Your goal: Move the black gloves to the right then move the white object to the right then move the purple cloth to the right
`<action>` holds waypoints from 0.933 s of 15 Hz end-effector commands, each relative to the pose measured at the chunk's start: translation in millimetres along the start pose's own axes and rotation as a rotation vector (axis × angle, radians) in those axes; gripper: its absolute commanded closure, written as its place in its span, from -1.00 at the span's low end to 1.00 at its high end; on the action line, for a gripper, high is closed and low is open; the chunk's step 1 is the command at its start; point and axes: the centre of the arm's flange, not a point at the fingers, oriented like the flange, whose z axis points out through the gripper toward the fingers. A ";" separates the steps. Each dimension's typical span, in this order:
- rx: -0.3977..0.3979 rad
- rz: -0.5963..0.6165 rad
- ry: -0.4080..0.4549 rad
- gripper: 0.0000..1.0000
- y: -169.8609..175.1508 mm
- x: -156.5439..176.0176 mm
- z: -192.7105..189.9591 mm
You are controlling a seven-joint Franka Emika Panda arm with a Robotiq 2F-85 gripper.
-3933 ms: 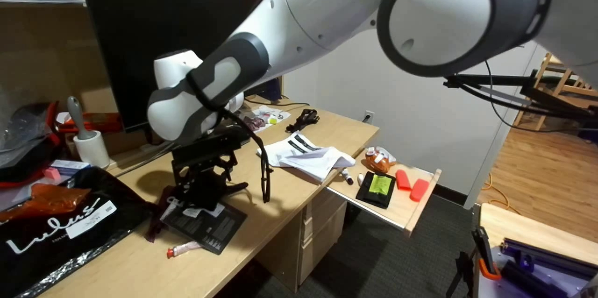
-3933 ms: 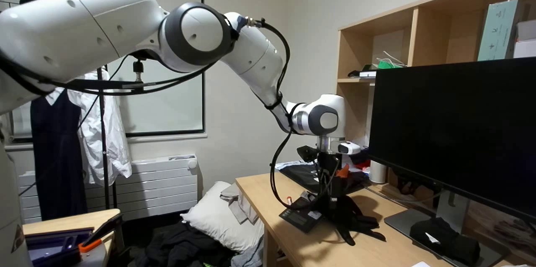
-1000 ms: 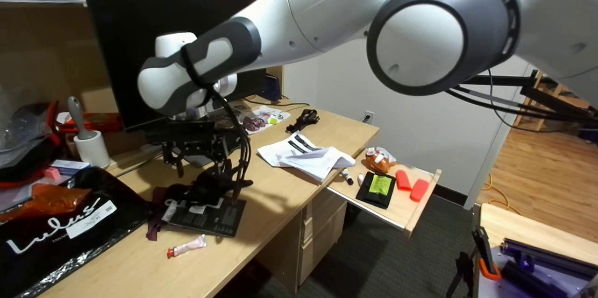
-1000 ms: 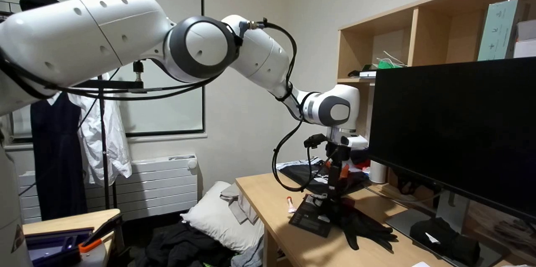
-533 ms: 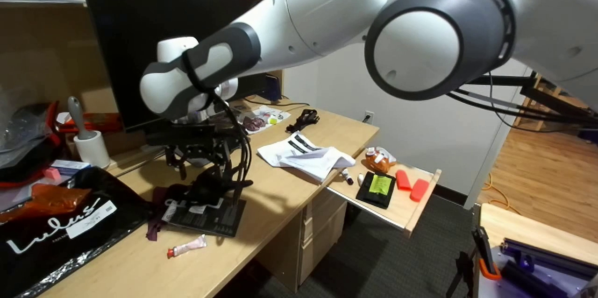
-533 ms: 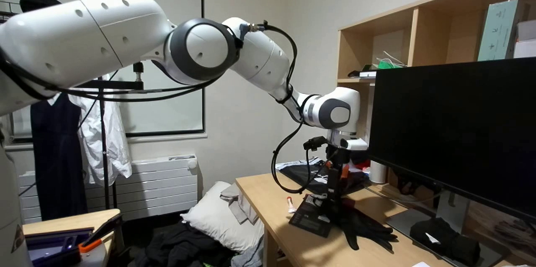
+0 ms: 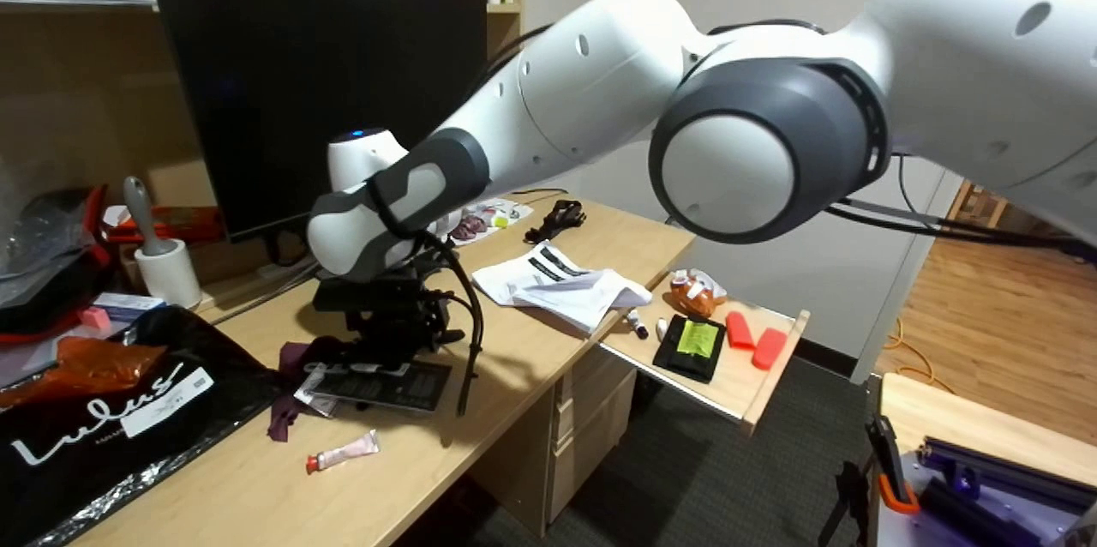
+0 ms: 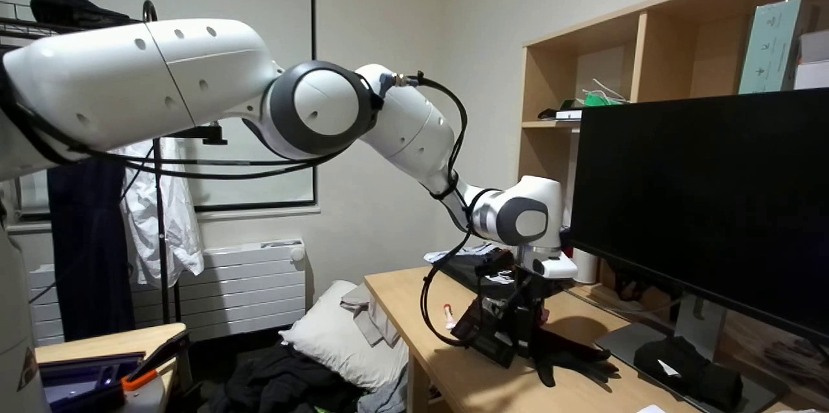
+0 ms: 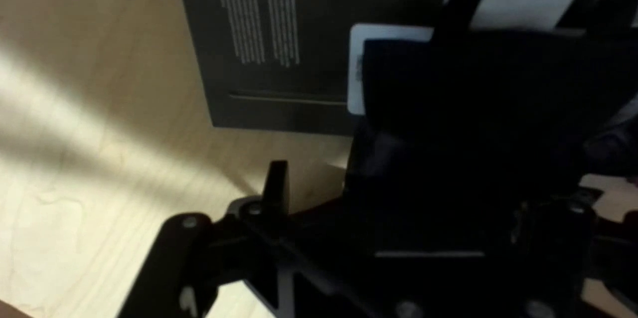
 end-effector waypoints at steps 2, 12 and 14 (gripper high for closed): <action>0.010 -0.003 0.051 -1.00 -5.0 12.2 10.5; 0.034 -0.064 0.015 0.59 -10.0 10.8 4.8; 0.050 -0.085 0.011 0.80 -11.7 10.3 4.2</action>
